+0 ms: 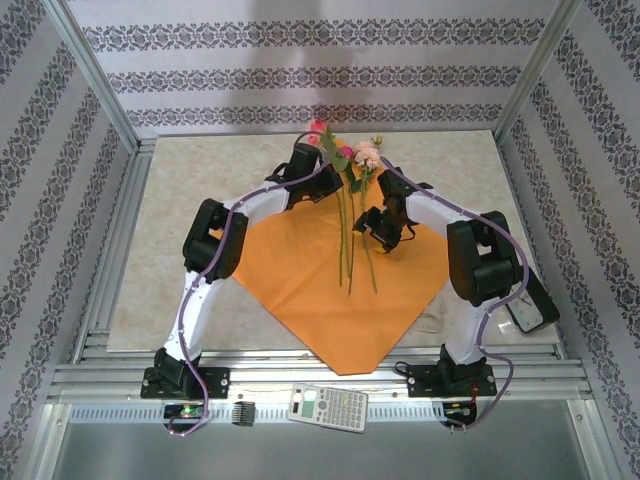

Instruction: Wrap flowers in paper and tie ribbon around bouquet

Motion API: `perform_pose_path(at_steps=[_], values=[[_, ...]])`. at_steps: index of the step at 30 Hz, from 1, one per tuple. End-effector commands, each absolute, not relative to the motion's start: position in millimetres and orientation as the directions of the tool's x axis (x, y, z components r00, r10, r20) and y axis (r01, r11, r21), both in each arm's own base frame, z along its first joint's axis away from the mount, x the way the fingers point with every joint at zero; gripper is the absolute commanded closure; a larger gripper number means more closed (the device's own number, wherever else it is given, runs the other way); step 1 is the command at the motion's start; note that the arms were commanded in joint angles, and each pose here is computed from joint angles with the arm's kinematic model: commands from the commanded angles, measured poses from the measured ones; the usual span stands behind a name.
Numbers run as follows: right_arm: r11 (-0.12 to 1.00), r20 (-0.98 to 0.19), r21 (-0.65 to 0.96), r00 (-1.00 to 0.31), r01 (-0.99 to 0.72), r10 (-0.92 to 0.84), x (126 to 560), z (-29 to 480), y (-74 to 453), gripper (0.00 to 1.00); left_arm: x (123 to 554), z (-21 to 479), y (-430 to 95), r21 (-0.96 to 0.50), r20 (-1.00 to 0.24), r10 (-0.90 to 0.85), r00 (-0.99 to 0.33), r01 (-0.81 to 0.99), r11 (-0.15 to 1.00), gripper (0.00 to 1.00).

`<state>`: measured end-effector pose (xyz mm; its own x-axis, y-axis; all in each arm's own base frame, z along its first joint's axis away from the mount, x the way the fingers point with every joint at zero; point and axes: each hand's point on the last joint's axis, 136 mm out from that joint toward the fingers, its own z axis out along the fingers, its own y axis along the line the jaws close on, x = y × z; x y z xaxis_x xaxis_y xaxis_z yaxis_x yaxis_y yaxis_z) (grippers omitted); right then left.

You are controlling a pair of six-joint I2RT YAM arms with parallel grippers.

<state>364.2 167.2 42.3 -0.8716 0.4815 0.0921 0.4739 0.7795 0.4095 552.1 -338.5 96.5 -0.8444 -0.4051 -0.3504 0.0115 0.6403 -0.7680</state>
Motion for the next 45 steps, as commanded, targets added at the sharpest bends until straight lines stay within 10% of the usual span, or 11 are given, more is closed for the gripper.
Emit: perform_pose_path(at_steps=[1,10,23,45], values=[[0.771,0.087,0.433,-0.873,0.467,0.480,361.3,52.7,171.0,0.37,547.3,105.7,-347.9,-0.738,-0.376,-0.317,-0.871,0.075,0.670,0.76],[0.765,0.050,0.440,-0.864,0.470,0.501,363.4,67.9,148.9,0.36,510.2,145.4,-324.2,-0.653,-0.401,-0.229,-0.887,0.102,0.750,0.50],[0.735,0.032,0.393,-0.807,0.553,0.590,371.3,52.2,78.5,0.50,468.6,55.5,-275.2,-0.646,-0.106,-0.440,-0.892,-0.275,0.712,0.83],[0.760,0.131,0.471,-0.888,0.447,0.441,436.4,26.7,165.8,0.46,472.3,3.0,-139.0,-0.555,-0.067,-0.655,-0.753,-0.517,0.651,0.91]])
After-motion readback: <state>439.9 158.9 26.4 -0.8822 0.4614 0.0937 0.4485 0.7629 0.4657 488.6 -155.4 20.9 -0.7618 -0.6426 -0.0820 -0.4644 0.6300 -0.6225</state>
